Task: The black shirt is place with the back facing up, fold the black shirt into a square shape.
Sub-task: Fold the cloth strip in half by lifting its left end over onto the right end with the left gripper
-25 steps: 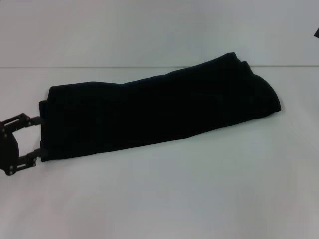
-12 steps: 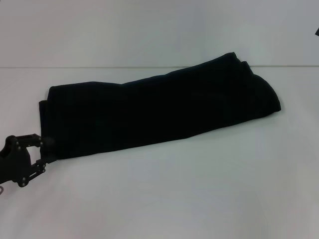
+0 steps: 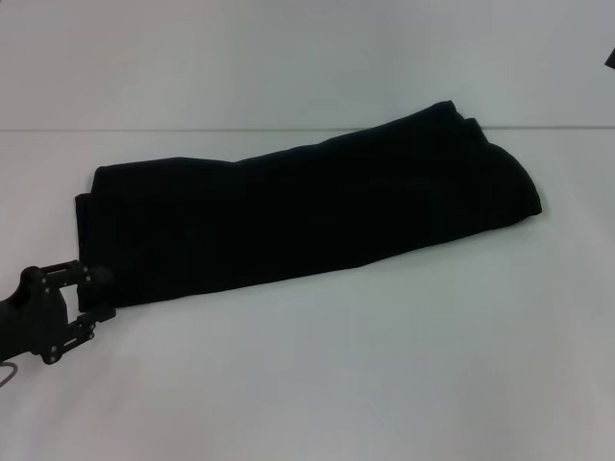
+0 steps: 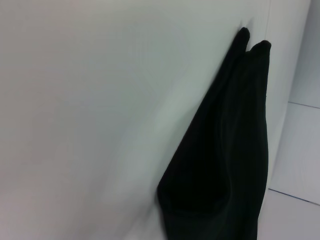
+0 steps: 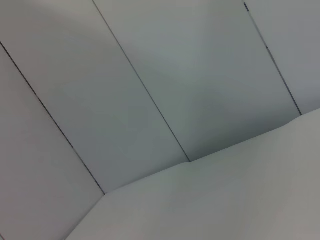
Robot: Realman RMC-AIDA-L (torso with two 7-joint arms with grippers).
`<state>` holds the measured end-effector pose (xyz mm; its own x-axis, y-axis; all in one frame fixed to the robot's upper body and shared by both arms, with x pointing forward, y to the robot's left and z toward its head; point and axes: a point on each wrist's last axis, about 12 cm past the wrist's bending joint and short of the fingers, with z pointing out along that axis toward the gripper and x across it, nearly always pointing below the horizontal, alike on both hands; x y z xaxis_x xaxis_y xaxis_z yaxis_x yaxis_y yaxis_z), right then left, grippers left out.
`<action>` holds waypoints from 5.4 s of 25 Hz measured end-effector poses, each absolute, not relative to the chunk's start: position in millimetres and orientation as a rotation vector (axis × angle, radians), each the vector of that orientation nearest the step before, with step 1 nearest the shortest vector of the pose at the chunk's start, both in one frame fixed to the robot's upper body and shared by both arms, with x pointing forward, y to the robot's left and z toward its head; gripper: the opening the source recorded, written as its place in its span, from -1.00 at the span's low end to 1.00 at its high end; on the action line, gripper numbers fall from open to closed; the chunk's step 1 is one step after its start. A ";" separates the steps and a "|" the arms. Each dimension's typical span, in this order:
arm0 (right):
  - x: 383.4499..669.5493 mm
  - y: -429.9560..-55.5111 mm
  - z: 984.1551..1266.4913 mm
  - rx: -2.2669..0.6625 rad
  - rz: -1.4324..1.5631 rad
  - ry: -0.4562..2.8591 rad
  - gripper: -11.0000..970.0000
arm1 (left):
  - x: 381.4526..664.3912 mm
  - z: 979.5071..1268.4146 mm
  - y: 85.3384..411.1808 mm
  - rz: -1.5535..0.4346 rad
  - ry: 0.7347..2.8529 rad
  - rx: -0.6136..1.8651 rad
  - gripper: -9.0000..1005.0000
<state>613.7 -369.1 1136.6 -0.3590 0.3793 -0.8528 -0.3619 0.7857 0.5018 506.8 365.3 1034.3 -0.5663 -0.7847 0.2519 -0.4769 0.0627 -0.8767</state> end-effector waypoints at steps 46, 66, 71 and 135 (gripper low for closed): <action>613.0 -371.5 1141.6 0.001 0.787 1.761 0.57 | 521.9 1030.2 364.5 -1.471 1.786 -1.341 0.33; 613.2 -370.2 1142.0 -0.003 0.792 1.758 0.56 | 520.5 1032.8 361.7 -1.444 2.062 -1.204 0.34; 612.6 -370.8 1142.0 0.000 0.794 1.754 0.56 | 525.1 1033.3 357.0 -1.417 2.120 -1.147 0.43; 603.6 -376.9 1141.4 0.018 0.825 1.725 0.55 | 552.1 1027.7 337.7 -1.349 1.997 -1.186 0.72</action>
